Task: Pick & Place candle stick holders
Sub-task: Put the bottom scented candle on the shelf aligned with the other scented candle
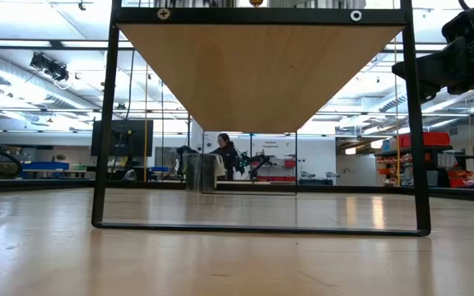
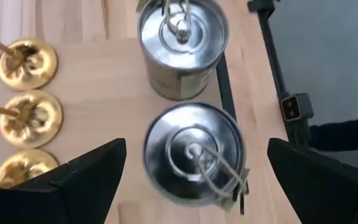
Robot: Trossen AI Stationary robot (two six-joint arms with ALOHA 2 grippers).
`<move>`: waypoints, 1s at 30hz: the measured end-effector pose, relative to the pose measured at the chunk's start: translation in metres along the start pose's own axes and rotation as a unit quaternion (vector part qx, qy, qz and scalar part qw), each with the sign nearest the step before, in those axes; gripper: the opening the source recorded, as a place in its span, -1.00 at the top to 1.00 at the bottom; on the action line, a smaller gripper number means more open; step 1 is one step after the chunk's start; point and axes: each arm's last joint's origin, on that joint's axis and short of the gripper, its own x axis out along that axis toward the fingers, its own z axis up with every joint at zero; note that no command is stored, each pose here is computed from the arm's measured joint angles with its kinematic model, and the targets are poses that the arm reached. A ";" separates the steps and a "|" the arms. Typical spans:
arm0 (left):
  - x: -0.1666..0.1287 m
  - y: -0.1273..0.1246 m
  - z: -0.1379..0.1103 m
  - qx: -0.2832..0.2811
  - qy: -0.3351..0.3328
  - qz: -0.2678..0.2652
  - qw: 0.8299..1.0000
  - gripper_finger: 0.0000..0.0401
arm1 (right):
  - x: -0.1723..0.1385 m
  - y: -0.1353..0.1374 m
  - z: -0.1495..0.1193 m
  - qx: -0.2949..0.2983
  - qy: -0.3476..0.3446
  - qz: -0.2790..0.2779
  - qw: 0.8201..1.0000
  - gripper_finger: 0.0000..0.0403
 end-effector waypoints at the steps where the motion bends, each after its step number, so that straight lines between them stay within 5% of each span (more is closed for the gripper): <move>1: -0.001 0.000 0.000 0.000 0.004 0.001 1.000 -0.99 | 0.000 0.000 0.000 0.000 0.000 0.000 1.000 0.87; 11: -0.005 0.003 -0.009 -0.008 0.047 0.040 0.998 -0.80 | 0.000 0.000 0.000 0.000 0.000 0.000 1.000 0.87; 30: -0.022 -0.003 -0.020 0.008 0.067 0.048 0.997 0.13 | 0.000 0.000 0.000 0.000 0.000 0.000 1.000 0.87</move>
